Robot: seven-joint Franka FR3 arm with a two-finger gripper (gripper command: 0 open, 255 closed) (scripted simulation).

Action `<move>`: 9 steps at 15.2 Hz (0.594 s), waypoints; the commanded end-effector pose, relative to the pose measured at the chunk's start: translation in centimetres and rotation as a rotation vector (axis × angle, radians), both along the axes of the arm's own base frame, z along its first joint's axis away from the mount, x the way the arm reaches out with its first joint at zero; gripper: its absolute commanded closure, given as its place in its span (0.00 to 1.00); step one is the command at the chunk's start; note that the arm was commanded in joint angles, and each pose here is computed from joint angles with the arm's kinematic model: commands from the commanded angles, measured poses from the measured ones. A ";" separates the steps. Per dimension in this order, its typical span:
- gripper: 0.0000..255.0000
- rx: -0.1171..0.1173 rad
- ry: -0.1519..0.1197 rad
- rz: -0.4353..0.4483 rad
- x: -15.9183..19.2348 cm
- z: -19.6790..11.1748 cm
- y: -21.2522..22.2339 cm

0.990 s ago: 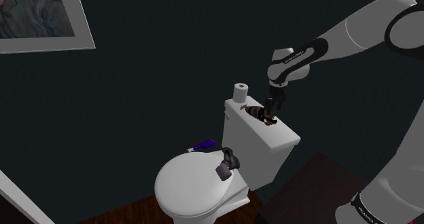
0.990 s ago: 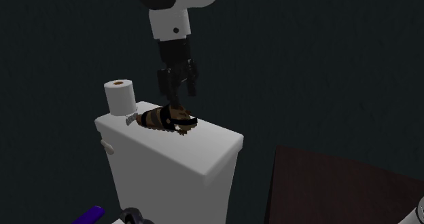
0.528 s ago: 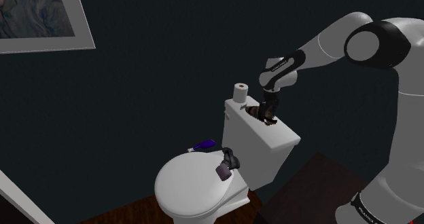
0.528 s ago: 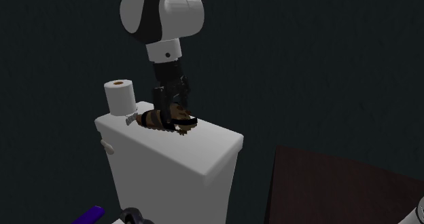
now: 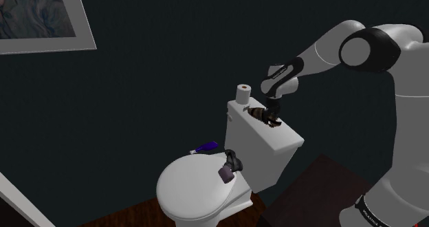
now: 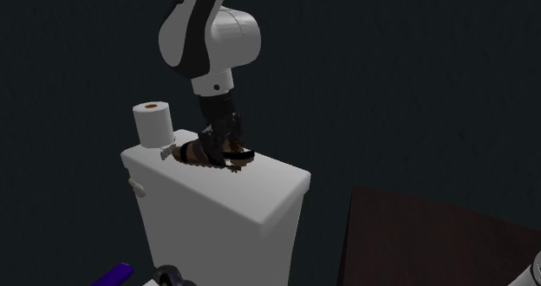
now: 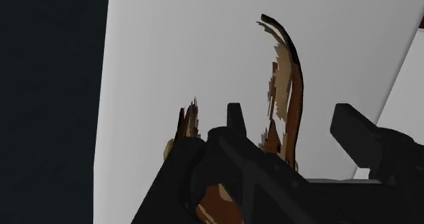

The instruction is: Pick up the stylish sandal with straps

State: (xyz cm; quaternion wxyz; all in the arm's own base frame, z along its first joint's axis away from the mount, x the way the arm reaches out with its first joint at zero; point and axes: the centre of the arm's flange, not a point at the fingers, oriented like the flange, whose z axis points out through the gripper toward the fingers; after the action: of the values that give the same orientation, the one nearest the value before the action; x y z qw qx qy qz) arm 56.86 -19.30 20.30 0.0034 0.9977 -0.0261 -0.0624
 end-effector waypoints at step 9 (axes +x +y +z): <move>1.00 0.003 0.001 0.005 0.1 -0.2 0.3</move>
State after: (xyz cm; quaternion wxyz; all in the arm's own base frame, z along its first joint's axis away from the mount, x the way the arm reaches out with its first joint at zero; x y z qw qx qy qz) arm 56.81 -19.26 20.19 0.0029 0.9977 -0.0252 -0.0629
